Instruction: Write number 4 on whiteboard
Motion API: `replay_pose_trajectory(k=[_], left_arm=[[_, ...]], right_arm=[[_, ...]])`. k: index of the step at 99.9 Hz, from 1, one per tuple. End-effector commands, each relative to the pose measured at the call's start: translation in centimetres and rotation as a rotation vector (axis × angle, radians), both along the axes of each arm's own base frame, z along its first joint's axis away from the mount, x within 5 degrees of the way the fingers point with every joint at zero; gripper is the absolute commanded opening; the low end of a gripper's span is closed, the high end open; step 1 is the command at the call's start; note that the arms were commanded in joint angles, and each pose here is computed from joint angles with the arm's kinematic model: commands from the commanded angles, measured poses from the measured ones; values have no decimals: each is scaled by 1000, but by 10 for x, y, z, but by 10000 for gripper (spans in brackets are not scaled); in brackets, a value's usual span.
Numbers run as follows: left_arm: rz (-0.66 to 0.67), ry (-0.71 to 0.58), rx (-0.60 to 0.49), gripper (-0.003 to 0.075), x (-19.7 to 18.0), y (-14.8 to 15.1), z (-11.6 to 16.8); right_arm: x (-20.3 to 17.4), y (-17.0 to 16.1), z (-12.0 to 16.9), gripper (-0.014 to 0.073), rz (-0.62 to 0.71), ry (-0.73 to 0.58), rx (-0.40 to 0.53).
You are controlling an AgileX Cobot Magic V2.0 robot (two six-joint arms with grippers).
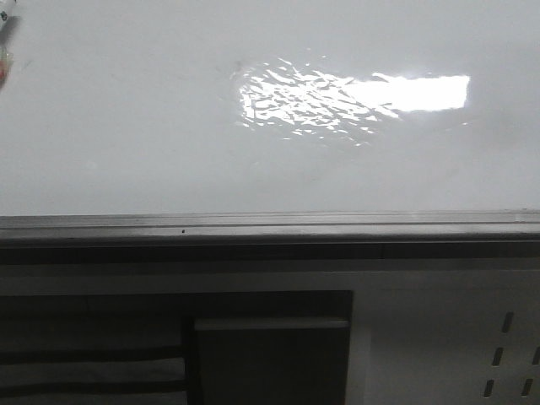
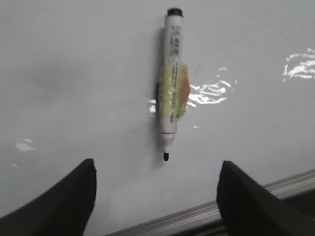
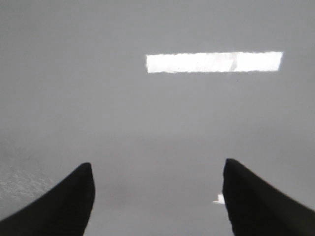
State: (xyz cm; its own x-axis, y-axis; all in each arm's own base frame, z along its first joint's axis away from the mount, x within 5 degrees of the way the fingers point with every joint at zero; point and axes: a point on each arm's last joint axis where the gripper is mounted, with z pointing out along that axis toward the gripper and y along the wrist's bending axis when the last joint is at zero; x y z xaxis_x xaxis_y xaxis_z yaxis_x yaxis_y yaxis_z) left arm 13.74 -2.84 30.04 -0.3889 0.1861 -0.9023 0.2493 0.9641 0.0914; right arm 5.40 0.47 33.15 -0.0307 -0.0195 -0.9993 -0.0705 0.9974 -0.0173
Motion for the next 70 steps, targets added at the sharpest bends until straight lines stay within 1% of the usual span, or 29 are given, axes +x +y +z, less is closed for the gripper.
replay_pose_trajectory(k=[1,23,31,49,70], left_arm=[[-15,-87,-17,480,20,-7,11],[-45,-85,-17,480,55,-21,-5],[-56,-87,-17,467,64,-26,-11],[-57,-84,-9,386,81,-31,-24],[-54,-123,-17,294,88,-32,-25]], right_arm=[[1,-1,16,490,-14,-91,-11],[1,-1,14,490,-13,-69,-13],[1,-1,14,490,-13,-65,-13],[1,-1,14,490,-13,-64,-13],[1,-1,14,490,-13,-64,-13]])
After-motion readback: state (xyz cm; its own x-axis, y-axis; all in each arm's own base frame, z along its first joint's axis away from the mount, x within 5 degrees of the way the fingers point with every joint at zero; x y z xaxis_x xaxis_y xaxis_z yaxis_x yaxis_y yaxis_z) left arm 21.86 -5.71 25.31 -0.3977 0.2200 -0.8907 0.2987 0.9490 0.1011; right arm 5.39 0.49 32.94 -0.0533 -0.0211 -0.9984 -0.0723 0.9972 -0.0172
